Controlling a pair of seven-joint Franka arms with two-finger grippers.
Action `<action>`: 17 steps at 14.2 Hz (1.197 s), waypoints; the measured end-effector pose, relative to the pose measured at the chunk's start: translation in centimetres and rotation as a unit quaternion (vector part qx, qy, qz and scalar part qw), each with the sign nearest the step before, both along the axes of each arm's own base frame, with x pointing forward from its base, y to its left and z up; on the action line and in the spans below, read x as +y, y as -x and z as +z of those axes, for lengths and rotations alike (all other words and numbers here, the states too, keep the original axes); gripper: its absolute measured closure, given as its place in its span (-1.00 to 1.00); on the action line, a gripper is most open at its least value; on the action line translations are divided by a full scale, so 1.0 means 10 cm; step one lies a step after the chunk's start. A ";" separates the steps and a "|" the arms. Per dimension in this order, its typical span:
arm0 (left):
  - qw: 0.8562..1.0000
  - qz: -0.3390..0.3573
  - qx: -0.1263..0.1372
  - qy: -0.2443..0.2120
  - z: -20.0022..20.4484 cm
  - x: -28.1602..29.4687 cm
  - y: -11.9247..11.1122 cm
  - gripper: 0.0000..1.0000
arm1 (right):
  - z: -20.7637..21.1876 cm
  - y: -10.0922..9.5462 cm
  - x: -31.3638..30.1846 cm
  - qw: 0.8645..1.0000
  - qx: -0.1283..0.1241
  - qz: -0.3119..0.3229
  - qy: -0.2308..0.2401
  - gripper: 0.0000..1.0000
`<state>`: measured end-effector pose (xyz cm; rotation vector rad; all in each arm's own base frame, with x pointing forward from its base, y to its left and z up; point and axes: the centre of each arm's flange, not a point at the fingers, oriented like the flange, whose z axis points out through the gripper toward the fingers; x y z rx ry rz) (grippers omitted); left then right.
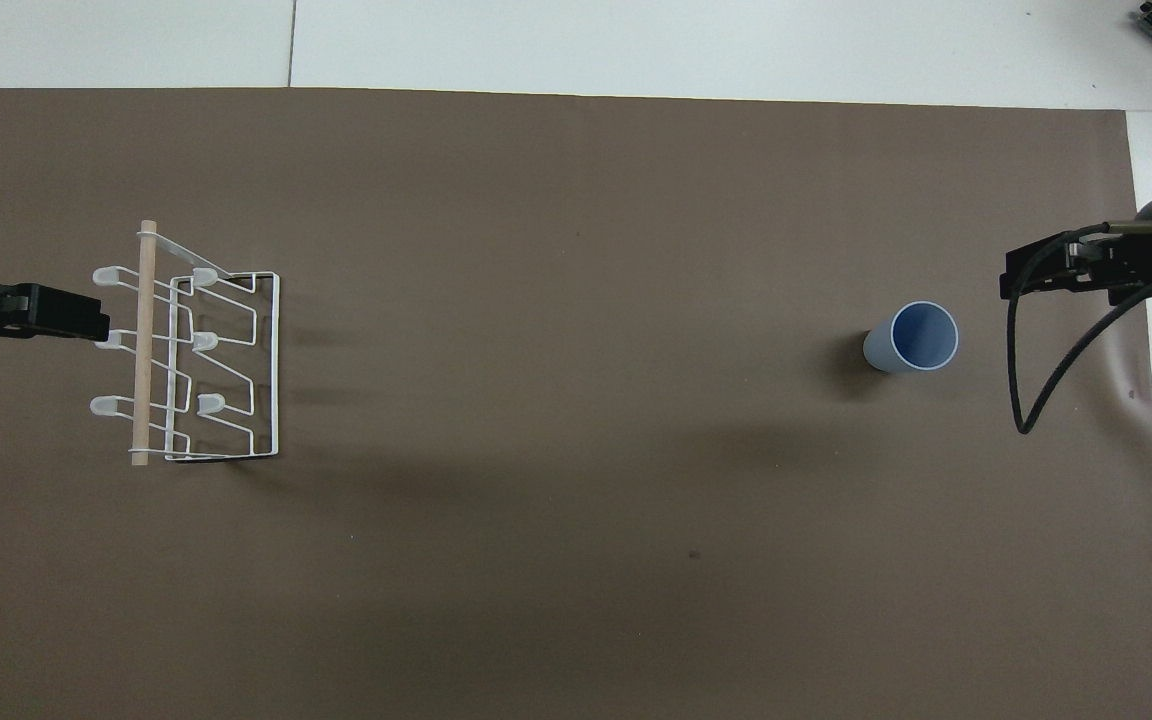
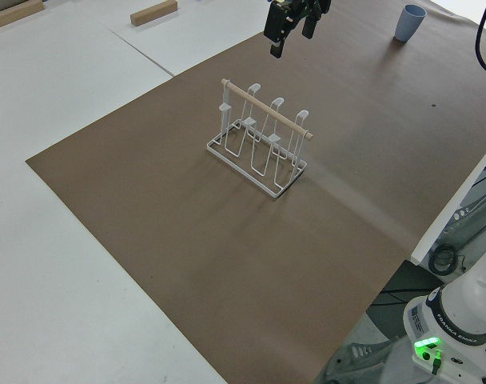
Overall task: Hang cup on cup holder
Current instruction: 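Move the right gripper down to the light blue cup rim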
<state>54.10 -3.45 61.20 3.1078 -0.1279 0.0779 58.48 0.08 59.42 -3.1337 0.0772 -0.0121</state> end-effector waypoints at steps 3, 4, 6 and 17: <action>1.000 0.000 0.000 0.000 0.00 0.00 0.00 -1.00 | 0.00 0.02 0.02 1.000 0.000 0.001 0.000 -1.00; 1.000 0.000 0.000 0.000 0.00 0.00 0.00 -1.00 | 0.00 0.02 0.02 1.000 0.001 0.001 0.000 -1.00; 1.000 0.000 0.000 0.000 0.00 0.00 0.00 -1.00 | -0.01 0.02 0.02 1.000 0.001 0.001 0.000 -1.00; 1.000 0.000 0.000 0.000 0.00 0.00 0.00 -1.00 | -1.30 -0.10 -0.01 0.998 -0.056 0.014 0.000 -1.00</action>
